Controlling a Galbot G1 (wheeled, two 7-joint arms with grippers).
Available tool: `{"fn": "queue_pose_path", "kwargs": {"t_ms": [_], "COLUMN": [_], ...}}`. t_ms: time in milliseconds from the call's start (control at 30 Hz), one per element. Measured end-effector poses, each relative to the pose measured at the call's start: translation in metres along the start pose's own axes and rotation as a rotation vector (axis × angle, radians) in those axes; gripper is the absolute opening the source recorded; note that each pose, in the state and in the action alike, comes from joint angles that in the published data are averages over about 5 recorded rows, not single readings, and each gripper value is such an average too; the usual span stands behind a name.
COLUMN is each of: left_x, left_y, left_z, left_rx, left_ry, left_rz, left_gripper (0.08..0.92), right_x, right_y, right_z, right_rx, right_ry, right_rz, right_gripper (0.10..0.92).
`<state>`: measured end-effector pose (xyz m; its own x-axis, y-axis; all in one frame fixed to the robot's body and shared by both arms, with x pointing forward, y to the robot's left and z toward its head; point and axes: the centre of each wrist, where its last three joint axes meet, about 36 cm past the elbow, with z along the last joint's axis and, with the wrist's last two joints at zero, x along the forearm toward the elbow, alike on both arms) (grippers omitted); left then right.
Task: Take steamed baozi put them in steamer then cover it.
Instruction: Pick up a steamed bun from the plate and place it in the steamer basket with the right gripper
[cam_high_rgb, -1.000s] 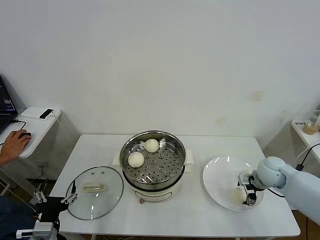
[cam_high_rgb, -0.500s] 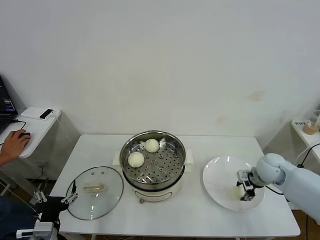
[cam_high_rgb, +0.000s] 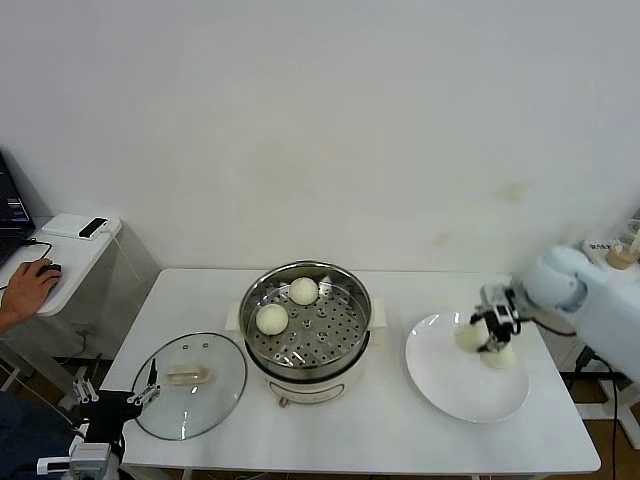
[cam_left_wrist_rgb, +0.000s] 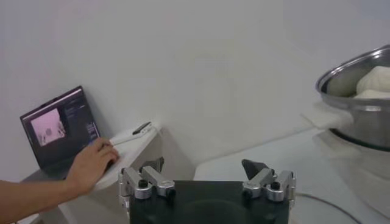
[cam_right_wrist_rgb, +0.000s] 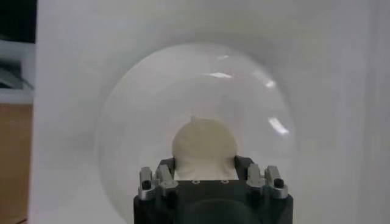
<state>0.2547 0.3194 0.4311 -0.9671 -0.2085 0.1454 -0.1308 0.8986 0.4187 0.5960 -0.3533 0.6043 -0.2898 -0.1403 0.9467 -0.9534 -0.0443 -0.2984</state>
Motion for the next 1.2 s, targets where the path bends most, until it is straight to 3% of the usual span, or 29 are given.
{"fn": "queue_pose_path", "kwargs": {"t_ms": [267,467,733,1200], "left_x": [-0.002,0.000,0.003,0.008], "left_y": [0.003,0.004,0.007,0.012], "left_z": [0.000,0.001,-0.002,-0.005], "left_rx": [-0.002,0.001,0.002,0.000], "left_ry": [-0.002,0.005,0.001,-0.001], "left_rz": [-0.005,-0.013,-0.030,-0.047], "left_gripper": [0.823,0.823,0.823,0.823], "right_x": [0.045,0.052,0.033,-0.025], "right_y": [-0.050,-0.061,-0.050,-0.019], "right_z": [-0.072,-0.137,-0.211,-0.286], "right_rx": [0.110,0.240,0.443,0.828], "right_ry": [-0.095,-0.175,-0.246,-0.248], "right_rz": [0.100,0.116,0.075,-0.009], "right_gripper": [0.611,0.611,0.611,0.611]}}
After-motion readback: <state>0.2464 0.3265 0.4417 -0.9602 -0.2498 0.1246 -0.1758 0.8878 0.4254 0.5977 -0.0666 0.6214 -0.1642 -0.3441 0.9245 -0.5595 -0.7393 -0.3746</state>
